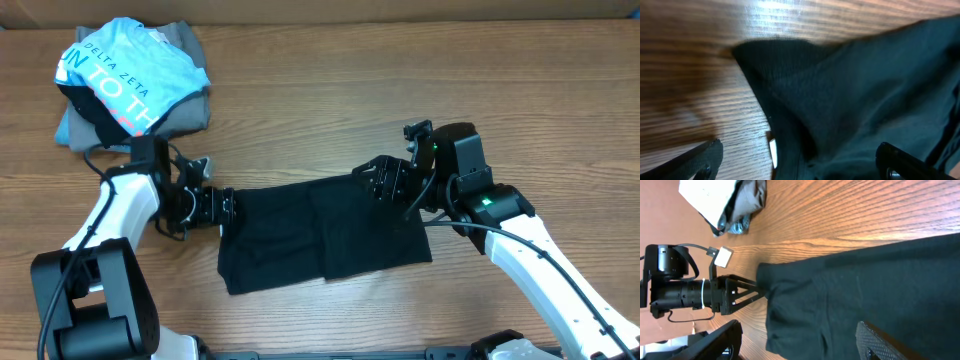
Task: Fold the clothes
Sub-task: 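Grasp the left end of the strip with the left gripper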
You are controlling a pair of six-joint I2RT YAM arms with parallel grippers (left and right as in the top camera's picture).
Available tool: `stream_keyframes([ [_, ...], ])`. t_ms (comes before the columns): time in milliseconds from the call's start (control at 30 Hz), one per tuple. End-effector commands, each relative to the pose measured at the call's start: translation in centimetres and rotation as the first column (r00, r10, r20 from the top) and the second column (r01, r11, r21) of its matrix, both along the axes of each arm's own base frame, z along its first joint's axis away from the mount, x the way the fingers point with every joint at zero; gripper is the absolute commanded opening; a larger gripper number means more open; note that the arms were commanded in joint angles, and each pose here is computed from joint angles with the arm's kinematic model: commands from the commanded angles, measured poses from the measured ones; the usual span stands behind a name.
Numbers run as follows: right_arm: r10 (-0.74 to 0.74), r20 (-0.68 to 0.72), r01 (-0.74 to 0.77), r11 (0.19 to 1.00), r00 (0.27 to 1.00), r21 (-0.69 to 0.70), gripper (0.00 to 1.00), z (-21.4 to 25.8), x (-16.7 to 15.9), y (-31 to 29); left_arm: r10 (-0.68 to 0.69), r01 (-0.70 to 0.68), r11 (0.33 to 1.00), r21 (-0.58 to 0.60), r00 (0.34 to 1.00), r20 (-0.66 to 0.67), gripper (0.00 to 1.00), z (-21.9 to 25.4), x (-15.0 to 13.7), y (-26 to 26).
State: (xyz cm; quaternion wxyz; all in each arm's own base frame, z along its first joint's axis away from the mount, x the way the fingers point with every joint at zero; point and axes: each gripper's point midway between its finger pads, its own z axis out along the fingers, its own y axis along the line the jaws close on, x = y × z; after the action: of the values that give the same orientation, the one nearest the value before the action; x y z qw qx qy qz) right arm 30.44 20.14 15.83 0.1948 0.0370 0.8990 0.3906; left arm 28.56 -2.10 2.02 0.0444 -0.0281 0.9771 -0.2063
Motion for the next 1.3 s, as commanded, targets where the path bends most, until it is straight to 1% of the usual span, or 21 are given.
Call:
stream_keyframes([
  [0, 0.007, 0.032, -0.006, 1.0, 0.999, -0.024, 0.77, 0.3, 0.0, -0.4, -0.034, 0.033, 0.999, -0.038, 0.999, -0.028, 1.0, -1.1, -1.5, -1.0],
  [100, 0.019, 0.037, -0.017, 0.999, 0.999, -0.036, 0.77, 0.2, -0.1, -0.5, -0.064, 0.062, 0.997, -0.044, 0.996, -0.054, 1.0, -2.3, -2.8, -1.7],
  [333, 0.029, 0.046, -0.027, 0.999, 0.999, -0.047, 0.77, 0.1, -0.1, -0.5, -0.193, 0.192, 0.981, -0.036, 0.98, -0.04, 0.99, -4.7, -4.5, -4.9],
  [400, 0.029, 0.044, -0.027, 0.999, 0.999, -0.047, 0.77, 0.0, -0.2, -0.6, -0.229, 0.229, 0.973, 0.0, 0.972, -0.057, 0.94, -5.1, -5.1, -5.2],
  [467, 0.029, 0.041, -0.027, 0.998, 0.999, -0.049, 0.77, 0.0, -0.2, -0.6, -0.247, 0.251, 0.968, 0.033, 0.965, -0.083, 0.86, -5.3, -5.7, -5.1],
  [567, 0.029, 0.041, -0.027, 0.998, 0.999, -0.048, 0.77, 0.0, -0.2, -0.6, -0.255, 0.26, 0.965, 0.04, 0.96, -0.114, 0.75, -5.3, -6.4, -5.0],
  [600, 0.029, 0.041, -0.027, 0.998, 0.999, -0.048, 0.77, 0.0, -0.2, -0.6, -0.254, 0.26, 0.965, 0.038, 0.96, -0.122, 0.75, -5.3, -6.6, -5.0],
  [633, 0.029, 0.04, -0.027, 0.998, 0.999, -0.048, 0.77, 0.0, -0.2, -0.6, -0.254, 0.26, 0.965, 0.038, 0.959, -0.13, 0.75, -5.3, -6.8, -5.0],
  [733, 0.029, 0.034, -0.028, 0.998, 0.999, -0.051, 0.77, -0.1, -0.3, -0.6, -0.196, 0.216, 0.971, 0.107, 0.966, -0.17, 0.85, -5.7, -7.0, -3.7],
  [767, 0.03, 0.031, -0.028, 0.998, 0.999, -0.052, 0.77, -0.2, -0.4, -0.6, -0.163, 0.191, 0.972, 0.14, 0.969, -0.186, 0.86, -5.8, -7.0, -3.0],
  [833, 0.033, 0.033, -0.031, 0.998, 0.999, -0.054, 0.77, -0.2, -0.4, -0.6, -0.109, 0.14, 0.978, 0.152, 0.975, -0.195, 0.88, -5.8, -6.9, -2.2],
  [900, 0.034, 0.031, -0.032, 0.998, 0.999, -0.056, 0.77, -0.2, -0.4, -0.7, -0.067, 0.094, 0.987, 0.13, 0.978, -0.196, 0.88, -5.7, -6.8, -1.6],
  [933, 0.034, 0.028, -0.033, 0.998, 0.999, -0.057, 0.77, -0.3, -0.5, -0.7, -0.056, 0.074, 0.993, 0.088, 0.98, -0.192, 0.9, -5.5, -6.8, -1.4],
  [1033, 0.034, 0.028, -0.032, 0.998, 0.999, -0.057, 0.77, -0.3, -0.5, -0.7, -0.08, 0.08, 0.997, -0.008, 0.981, -0.176, 0.93, -4.9, -6.9, -2.0],
  [1200, 0.034, 0.028, -0.032, 0.998, 0.999, -0.057, 0.77, -0.3, -0.5, -0.7, -0.127, 0.125, 0.992, -0.021, 0.975, -0.182, 0.92, -4.8, -7.3, -3.2],
  [1267, 0.034, 0.028, -0.032, 0.998, 0.999, -0.057, 0.77, -0.3, -0.5, -0.7, -0.163, 0.162, 0.987, -0.022, 0.969, -0.187, 0.87, -4.8, -7.7, -4.0],
])
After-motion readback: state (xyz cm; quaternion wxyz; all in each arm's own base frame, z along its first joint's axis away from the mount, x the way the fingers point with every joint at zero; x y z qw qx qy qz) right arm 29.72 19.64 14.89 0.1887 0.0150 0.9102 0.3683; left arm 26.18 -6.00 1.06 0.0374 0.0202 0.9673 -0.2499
